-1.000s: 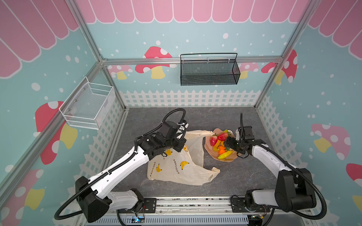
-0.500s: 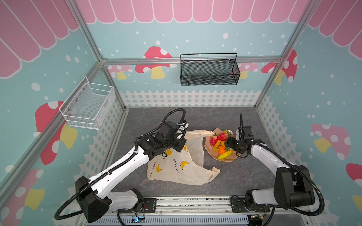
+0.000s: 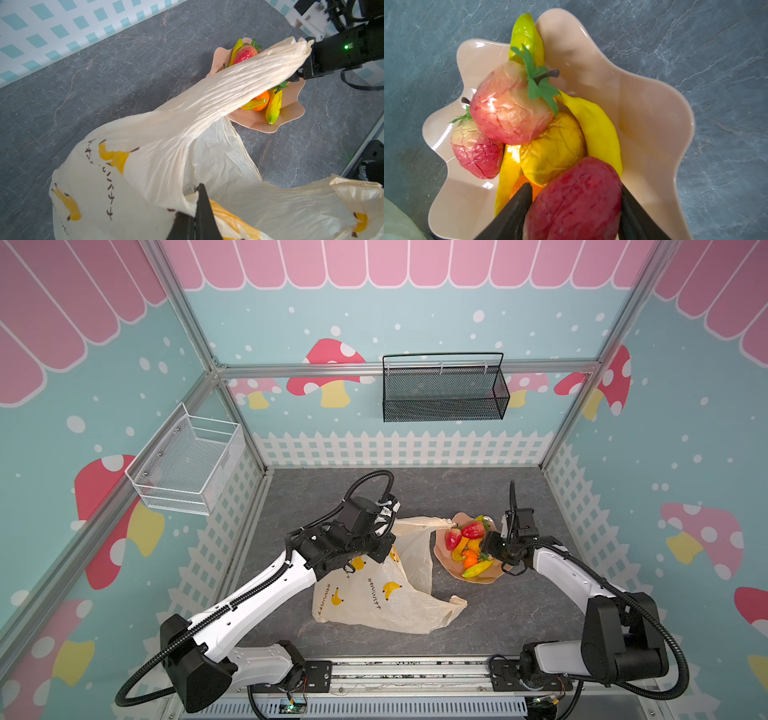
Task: Place the fruits into the plastic bag
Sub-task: Pick up the fruit from the plate.
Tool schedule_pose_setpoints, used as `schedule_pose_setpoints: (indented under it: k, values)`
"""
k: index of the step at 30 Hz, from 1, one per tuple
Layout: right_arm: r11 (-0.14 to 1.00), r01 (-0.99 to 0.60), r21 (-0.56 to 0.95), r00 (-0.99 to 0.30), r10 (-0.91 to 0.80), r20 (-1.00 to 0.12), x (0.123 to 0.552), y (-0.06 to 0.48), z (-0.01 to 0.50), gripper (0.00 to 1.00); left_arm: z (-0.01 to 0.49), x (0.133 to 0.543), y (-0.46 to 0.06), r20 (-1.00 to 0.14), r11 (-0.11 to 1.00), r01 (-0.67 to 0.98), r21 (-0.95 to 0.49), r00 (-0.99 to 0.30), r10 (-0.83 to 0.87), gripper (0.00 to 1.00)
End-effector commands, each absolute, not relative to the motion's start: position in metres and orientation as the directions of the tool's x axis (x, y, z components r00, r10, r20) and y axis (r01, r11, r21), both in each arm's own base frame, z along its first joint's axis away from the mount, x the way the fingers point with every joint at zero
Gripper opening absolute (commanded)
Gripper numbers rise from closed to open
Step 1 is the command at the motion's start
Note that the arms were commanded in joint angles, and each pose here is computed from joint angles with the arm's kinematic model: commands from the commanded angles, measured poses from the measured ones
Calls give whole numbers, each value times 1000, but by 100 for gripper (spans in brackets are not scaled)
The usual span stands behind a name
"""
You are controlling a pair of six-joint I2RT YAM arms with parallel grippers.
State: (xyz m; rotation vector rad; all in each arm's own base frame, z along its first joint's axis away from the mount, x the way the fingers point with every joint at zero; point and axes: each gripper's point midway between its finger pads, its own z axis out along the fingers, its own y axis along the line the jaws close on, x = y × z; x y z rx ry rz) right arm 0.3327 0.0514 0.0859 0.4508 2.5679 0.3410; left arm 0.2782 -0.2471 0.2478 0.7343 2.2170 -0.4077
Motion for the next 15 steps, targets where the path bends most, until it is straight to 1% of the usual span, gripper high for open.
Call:
schedule_pose_setpoints:
  k: [1, 5, 8, 15]
  values:
    - [917, 251, 312, -801, 377, -465, 332, 46, 99, 60, 245, 278, -254, -744, 774, 628, -77, -553, 375, 0]
    - [920, 233, 315, -781, 370, -503, 335, 45, 119, 60, 244, 278, -255, -742, 771, 631, -80, -554, 377, 0]
    - [923, 188, 335, -761, 353, -544, 338, 48, 141, 59, 244, 278, -255, -743, 770, 633, -81, -553, 377, 0]
    - [922, -4, 387, -673, 284, -683, 341, 66, 202, 57, 243, 277, -256, -739, 768, 634, -87, -558, 377, 0]
